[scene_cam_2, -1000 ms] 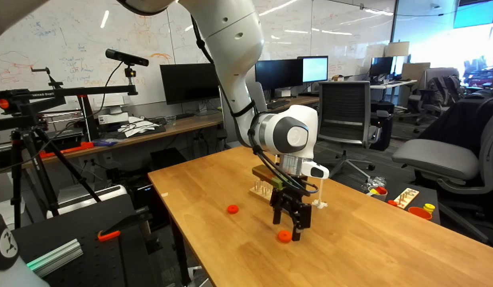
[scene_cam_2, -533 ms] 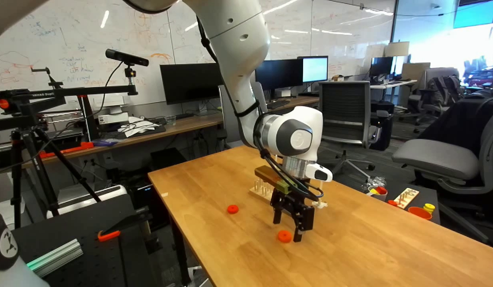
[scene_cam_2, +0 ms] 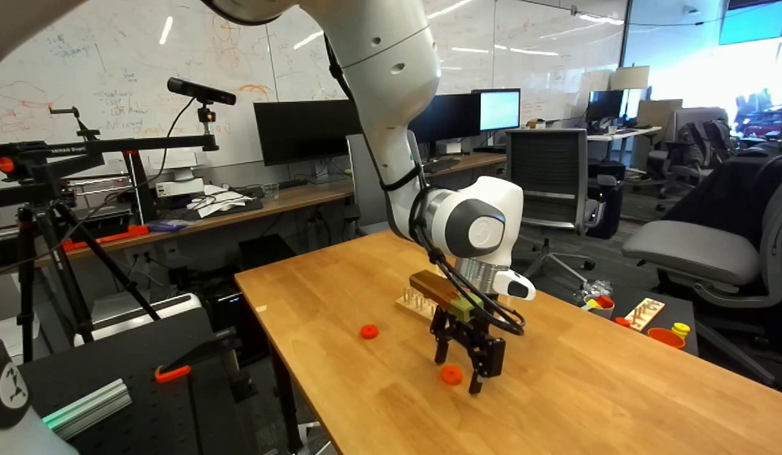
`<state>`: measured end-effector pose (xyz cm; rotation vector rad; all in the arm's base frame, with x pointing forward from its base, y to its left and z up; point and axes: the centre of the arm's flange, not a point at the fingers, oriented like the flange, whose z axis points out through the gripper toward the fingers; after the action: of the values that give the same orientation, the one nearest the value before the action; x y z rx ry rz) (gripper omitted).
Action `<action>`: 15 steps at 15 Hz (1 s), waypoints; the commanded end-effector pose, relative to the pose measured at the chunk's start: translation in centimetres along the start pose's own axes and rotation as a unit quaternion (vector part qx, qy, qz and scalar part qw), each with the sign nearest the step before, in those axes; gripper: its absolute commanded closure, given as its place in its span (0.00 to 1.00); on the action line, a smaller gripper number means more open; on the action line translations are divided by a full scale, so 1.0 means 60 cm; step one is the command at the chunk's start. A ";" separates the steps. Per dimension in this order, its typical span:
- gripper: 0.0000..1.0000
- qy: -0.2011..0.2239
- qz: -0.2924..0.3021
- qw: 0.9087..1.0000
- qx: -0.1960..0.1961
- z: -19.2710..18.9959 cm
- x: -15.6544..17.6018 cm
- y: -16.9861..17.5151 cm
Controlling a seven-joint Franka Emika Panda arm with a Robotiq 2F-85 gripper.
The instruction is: Take the orange ring and put it on the object
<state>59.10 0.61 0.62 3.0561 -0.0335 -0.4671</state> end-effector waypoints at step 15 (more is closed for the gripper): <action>0.83 -0.017 -0.040 0.996 0.081 -0.072 -0.011 -0.004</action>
<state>59.77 0.25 2.34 3.1360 0.0467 -0.5680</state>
